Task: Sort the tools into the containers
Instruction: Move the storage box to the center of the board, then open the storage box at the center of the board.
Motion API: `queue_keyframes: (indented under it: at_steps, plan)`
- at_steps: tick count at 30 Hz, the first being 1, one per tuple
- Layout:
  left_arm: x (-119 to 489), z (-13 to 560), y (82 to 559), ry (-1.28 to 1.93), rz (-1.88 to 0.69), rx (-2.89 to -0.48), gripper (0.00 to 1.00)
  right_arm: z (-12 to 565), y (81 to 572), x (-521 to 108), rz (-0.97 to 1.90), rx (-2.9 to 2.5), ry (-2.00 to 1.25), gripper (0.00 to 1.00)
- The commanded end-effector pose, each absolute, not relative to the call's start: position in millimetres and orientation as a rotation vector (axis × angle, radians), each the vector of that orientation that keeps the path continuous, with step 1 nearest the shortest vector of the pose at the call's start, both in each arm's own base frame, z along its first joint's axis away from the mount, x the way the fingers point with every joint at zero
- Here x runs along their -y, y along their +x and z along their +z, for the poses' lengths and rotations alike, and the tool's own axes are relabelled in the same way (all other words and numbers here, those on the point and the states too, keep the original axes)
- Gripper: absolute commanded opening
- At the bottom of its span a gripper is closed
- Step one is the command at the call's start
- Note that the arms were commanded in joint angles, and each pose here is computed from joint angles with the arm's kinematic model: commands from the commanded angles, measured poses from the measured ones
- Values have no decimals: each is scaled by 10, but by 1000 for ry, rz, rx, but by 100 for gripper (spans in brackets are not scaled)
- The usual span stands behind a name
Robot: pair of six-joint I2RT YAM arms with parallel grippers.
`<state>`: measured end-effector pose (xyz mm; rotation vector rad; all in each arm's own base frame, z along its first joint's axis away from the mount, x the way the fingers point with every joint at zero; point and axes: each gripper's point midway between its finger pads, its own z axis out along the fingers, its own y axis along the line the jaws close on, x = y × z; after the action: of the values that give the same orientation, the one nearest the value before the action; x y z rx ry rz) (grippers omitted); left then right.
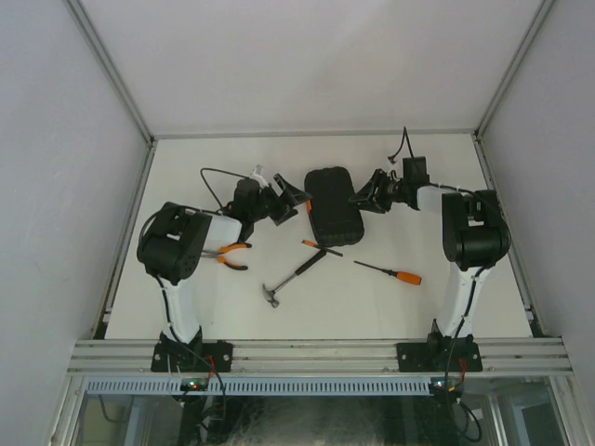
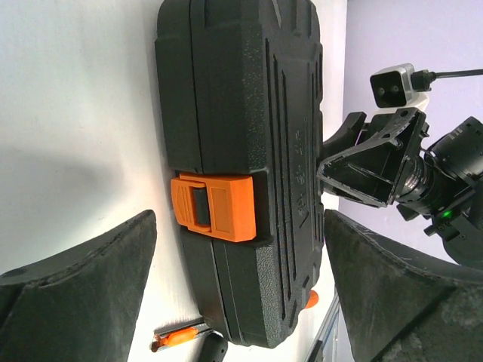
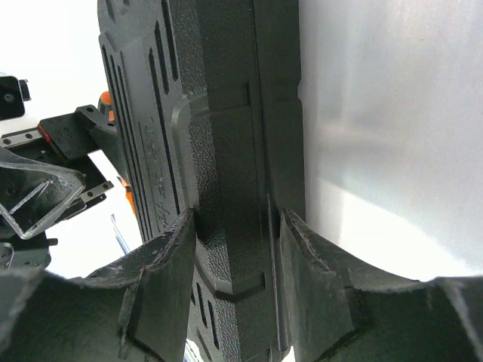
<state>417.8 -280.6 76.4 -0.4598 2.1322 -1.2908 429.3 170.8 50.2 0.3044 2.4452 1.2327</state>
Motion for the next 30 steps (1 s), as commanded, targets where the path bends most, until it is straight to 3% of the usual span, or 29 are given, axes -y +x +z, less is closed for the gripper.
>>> queue_keyframes:
  at_steps: [1, 30]
  plan:
    - [2928, 968, 4280, -430, -1342, -2068, 94, -92, 4040, -1486, 1064, -2617, 488, 23]
    - [3223, 1061, 4420, -437, -1508, -1999, 92, -89, 4045, -1420, 1175, -2550, 605, 15]
